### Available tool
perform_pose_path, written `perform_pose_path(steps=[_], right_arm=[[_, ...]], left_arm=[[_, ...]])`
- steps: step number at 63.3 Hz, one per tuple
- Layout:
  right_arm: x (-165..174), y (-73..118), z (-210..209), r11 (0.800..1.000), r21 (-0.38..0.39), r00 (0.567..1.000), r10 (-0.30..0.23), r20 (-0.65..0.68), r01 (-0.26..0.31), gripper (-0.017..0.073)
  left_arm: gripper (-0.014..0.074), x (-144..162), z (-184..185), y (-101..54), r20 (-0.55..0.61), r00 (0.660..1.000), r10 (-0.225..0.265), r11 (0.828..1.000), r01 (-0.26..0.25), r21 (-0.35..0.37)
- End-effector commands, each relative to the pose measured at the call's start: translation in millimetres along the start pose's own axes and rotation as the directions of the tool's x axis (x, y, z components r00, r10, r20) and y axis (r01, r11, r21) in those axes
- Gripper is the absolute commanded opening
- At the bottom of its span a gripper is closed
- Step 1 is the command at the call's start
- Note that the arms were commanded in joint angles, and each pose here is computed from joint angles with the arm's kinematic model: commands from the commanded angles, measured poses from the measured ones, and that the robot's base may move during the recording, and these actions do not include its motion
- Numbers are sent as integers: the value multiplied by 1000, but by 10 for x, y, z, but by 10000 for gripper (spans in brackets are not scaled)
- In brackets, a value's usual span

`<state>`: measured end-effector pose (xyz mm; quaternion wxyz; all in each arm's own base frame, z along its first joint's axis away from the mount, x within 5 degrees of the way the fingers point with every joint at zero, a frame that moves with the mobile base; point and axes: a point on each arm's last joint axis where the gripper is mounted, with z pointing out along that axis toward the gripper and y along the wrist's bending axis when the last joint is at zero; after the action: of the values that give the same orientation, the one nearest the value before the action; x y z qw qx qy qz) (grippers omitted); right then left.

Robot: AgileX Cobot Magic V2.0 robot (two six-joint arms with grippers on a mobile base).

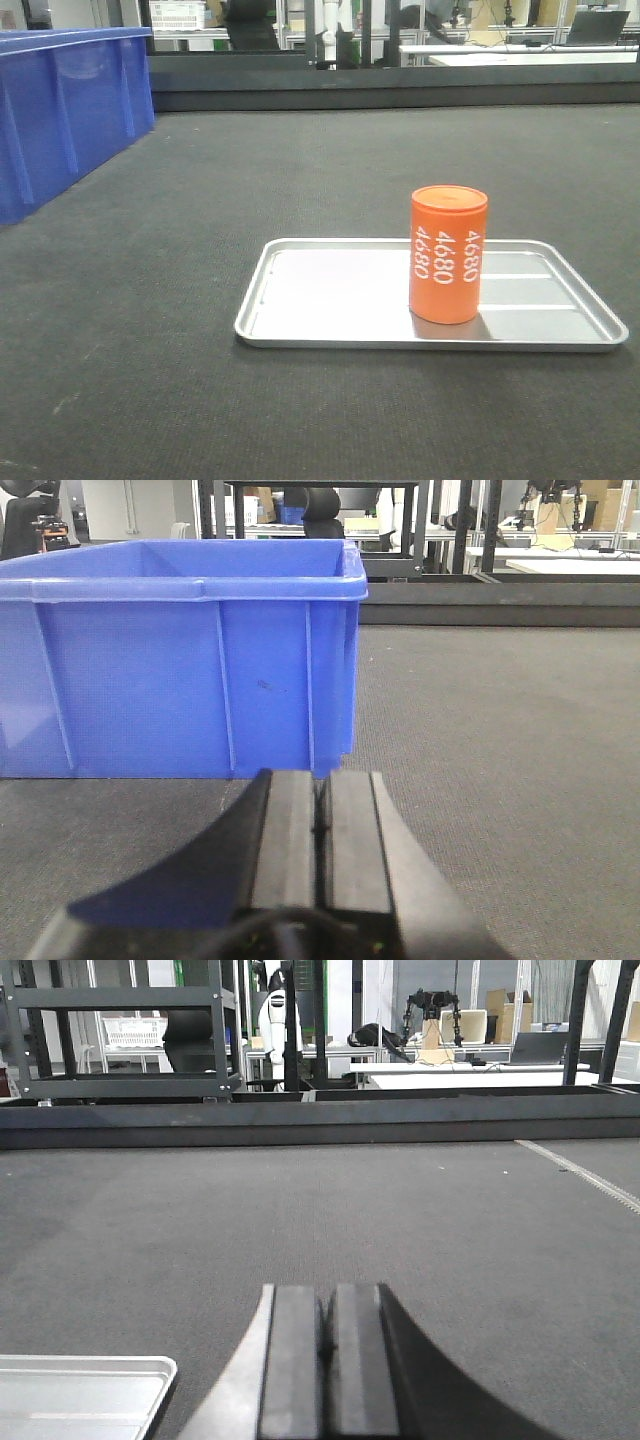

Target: Grab orange capacitor from left shelf to right conveyor

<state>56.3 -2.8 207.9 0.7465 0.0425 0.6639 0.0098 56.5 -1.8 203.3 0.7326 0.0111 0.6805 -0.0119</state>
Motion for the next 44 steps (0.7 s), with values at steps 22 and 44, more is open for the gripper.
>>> perform_pose_path(steps=[22,44], right_arm=[[-129,16,-27,1000,-16,988,-7,156,10,50],[-127,16,-27,1000,-16,988,-7,153,9,50]], left_arm=[[-105,-97,3,-4,82,997,-7,1000,6,8],[-105,-97,3,-4,82,997,-7,1000,6,8]])
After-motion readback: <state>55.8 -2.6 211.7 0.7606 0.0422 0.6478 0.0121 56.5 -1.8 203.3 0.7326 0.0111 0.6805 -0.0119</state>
